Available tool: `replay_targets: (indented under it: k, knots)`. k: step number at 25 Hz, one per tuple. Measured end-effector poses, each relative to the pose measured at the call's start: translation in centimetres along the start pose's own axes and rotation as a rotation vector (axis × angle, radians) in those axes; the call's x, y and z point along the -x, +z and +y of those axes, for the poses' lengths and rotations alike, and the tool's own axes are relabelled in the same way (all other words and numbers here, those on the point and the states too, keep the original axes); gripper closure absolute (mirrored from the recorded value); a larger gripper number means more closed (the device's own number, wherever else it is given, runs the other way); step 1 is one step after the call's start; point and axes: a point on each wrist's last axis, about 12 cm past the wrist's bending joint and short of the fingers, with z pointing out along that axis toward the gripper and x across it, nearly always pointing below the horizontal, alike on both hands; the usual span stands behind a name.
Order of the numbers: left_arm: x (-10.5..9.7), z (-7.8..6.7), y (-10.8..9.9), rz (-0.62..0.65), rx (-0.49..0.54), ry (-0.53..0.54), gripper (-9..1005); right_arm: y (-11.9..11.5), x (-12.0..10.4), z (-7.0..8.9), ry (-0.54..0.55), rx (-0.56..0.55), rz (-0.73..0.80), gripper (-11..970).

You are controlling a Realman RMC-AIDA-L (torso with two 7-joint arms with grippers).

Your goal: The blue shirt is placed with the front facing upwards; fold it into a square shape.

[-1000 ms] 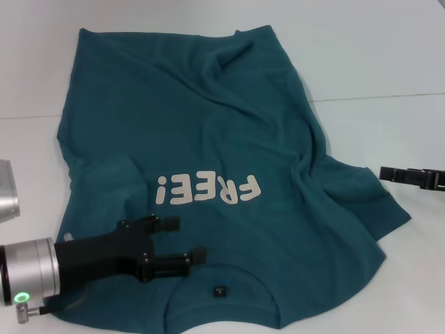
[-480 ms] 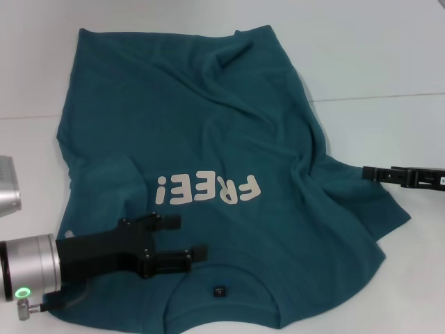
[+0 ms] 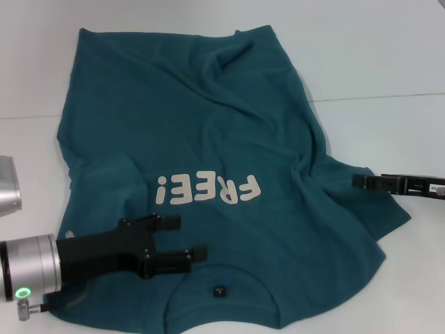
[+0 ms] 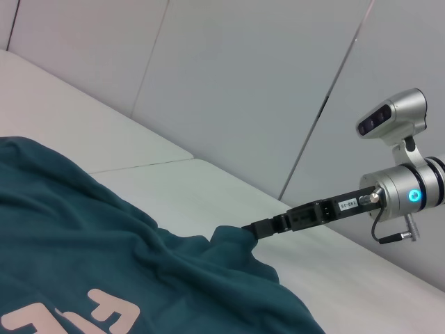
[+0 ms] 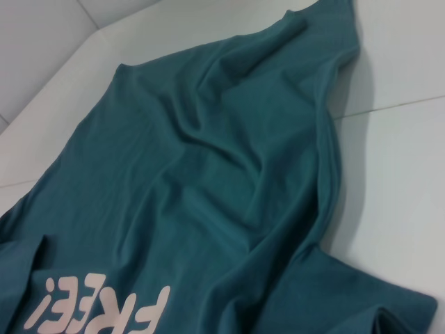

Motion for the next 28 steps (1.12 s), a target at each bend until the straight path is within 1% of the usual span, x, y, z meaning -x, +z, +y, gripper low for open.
replay_targets:
  k: [5,10,13,24,28]
  knots:
    - [0.0,0.0,0.0,0.001,0.000,0.000,47,0.5,-0.1,0.3,-0.006,-0.002,0.005,99]
    - [-0.1,0.0,-0.1,0.001,0.000,-0.002,46,0.7,0.1,-0.1,0.010,-0.051,-0.016,99]
    - [-0.1,-0.1,-0.1,0.001,-0.002,-0.002,46,0.7,0.0,-0.3,0.030,-0.059,-0.018,197]
    - [0.0,0.0,-0.1,-0.001,-0.001,0.000,47,1.0,0.2,0.0,0.026,-0.049,-0.011,543]
    - [0.0,0.0,-0.1,-0.001,0.001,0.001,47,1.1,0.2,0.1,0.029,-0.048,-0.012,715]
